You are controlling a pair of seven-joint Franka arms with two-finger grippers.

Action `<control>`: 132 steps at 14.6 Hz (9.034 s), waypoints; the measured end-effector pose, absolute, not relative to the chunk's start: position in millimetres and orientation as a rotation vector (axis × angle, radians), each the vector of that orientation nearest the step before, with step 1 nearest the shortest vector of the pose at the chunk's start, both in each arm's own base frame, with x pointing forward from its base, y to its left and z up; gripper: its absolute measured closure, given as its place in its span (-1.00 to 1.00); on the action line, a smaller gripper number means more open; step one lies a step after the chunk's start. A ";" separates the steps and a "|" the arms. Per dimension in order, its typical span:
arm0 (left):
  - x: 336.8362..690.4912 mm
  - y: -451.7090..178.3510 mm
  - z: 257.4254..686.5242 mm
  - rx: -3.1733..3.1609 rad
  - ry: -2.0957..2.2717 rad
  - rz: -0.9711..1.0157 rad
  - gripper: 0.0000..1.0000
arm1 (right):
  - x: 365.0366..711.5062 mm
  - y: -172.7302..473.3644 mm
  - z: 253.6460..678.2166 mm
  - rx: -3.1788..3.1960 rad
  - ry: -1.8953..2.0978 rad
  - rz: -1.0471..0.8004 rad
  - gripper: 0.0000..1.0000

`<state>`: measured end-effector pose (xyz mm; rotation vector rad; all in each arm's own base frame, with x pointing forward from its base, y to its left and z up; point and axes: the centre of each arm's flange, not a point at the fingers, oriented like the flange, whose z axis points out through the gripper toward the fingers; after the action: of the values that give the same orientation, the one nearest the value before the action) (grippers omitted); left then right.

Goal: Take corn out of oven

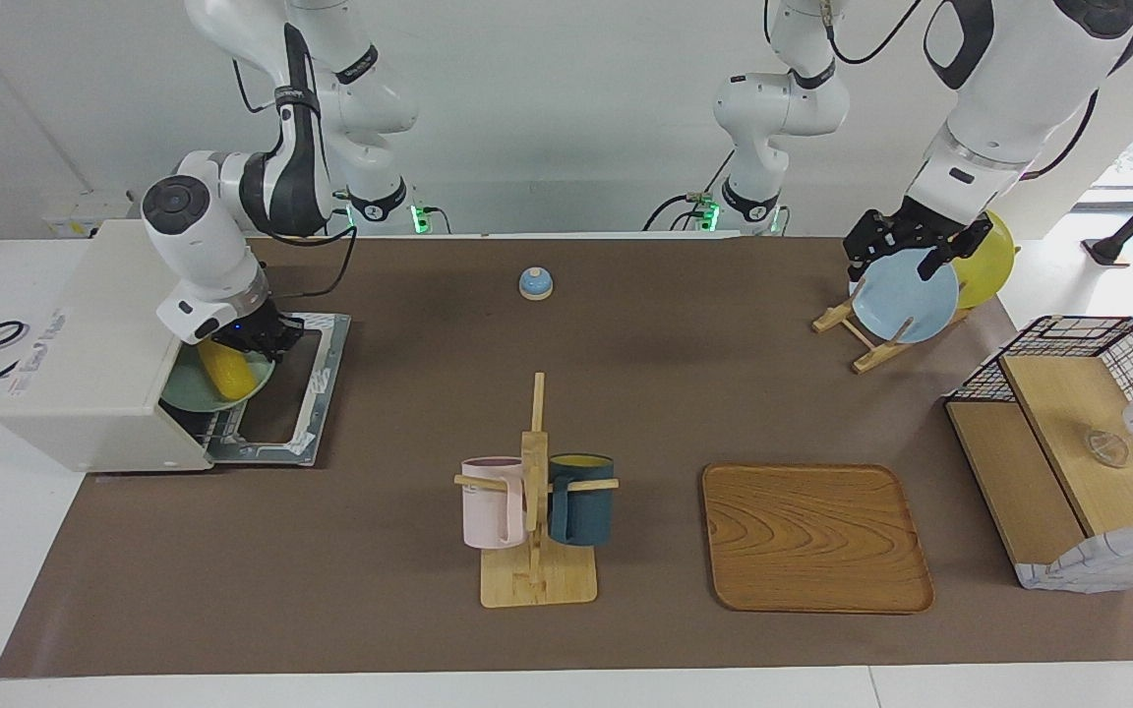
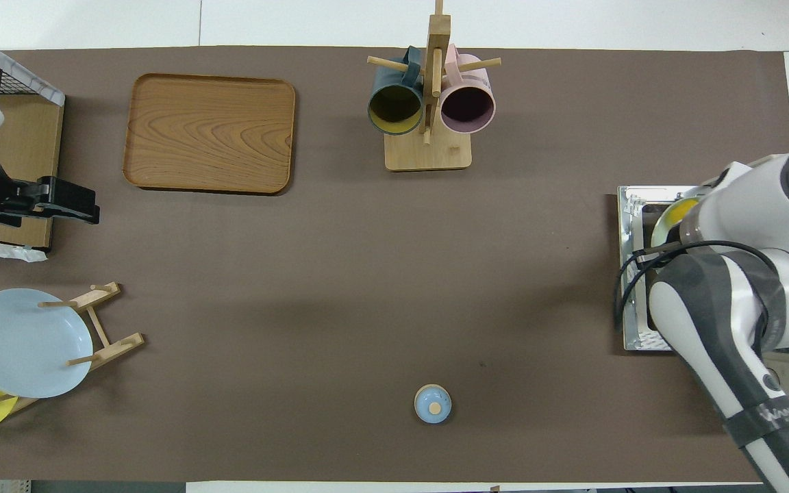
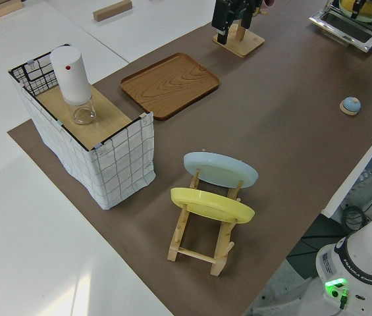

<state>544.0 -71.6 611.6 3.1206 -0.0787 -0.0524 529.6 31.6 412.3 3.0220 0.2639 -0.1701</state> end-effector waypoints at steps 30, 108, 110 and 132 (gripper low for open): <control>545.1 -78.3 593.0 3.119 -0.091 -0.027 -1.00 | 573.3 256.1 382.8 3.010 -0.343 -0.085 0.98; 748.3 -127.6 317.2 3.057 0.138 0.342 -0.11 | 541.7 3.7 590.7 3.154 0.225 -0.121 -1.00; 748.4 -128.0 317.6 3.060 0.109 0.344 -0.11 | 541.5 2.0 590.6 3.155 0.218 -0.124 -1.00; 602.5 -66.3 619.3 3.095 0.152 -0.019 -1.00 | 541.9 5.7 593.7 3.153 0.229 -0.113 -1.00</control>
<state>602.5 -66.3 619.3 3.0952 0.1523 -0.0192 541.9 5.7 593.7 3.1534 0.2292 -0.1131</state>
